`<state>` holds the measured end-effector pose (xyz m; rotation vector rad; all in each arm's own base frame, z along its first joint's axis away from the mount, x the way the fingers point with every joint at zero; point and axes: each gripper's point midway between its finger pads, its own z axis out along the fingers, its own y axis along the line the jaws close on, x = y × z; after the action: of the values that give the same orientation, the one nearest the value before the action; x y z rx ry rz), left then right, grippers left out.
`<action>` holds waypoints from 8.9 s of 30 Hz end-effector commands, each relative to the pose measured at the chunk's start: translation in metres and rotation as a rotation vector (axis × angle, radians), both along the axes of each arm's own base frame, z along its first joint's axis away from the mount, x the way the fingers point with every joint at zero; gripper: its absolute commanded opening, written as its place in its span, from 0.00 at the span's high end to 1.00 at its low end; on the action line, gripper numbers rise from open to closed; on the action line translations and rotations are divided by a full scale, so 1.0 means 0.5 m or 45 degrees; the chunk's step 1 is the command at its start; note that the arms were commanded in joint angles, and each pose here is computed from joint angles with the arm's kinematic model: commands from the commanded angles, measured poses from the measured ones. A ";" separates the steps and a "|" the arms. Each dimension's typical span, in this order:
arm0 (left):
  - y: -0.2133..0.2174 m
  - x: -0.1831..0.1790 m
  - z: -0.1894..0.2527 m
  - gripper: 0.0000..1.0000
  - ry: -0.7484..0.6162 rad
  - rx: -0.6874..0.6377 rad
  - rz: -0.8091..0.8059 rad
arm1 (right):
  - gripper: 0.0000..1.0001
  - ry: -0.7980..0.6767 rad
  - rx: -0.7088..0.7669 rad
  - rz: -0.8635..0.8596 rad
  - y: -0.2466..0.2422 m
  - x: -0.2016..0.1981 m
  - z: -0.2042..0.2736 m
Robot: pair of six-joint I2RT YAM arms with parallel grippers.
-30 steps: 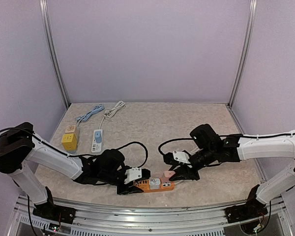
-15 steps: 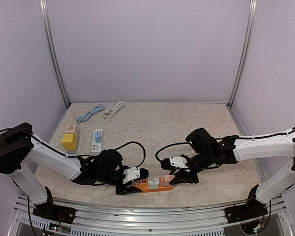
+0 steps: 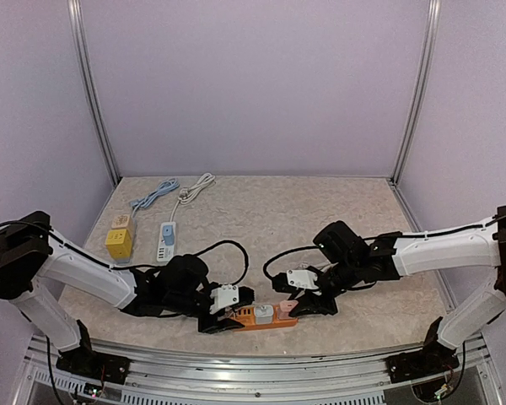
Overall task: Insert the plug
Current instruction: Insert the plug into the socket slot, then press the plug into the socket slot, then move the socket to the center of the board, then adjust the socket at the center of the board, then move the socket to the center of the board.
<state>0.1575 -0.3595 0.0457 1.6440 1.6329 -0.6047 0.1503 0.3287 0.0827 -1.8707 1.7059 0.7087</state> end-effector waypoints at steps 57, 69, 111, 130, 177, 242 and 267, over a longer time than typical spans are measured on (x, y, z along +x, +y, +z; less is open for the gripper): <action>0.116 0.083 0.276 0.25 -0.328 -0.405 0.491 | 1.00 -0.060 -0.130 -0.321 0.039 0.147 -0.068; 0.159 0.075 0.309 0.24 -0.311 -0.488 0.557 | 1.00 -0.135 -0.123 -0.396 0.080 0.285 -0.079; 0.159 0.115 0.351 0.01 -0.237 -0.583 0.670 | 0.00 0.277 0.255 -1.660 -0.216 0.215 0.051; 0.187 0.131 0.360 0.01 -0.181 -0.634 0.797 | 0.00 0.530 0.247 -1.710 -0.164 0.329 -0.086; 0.199 0.131 0.361 0.01 -0.096 -0.691 0.880 | 0.09 0.636 0.396 -1.415 0.036 0.712 -0.087; 0.015 0.328 -0.029 0.03 0.082 -0.131 1.196 | 0.00 0.018 0.634 -1.484 -0.234 0.402 0.335; 0.048 0.354 -0.060 0.45 0.097 -0.140 1.338 | 0.00 0.078 0.651 -1.507 -0.223 0.413 0.319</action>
<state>0.3315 -0.3437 0.0310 0.5375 2.1126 -0.2382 0.3537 0.2146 0.2454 -0.3389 1.9995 0.5719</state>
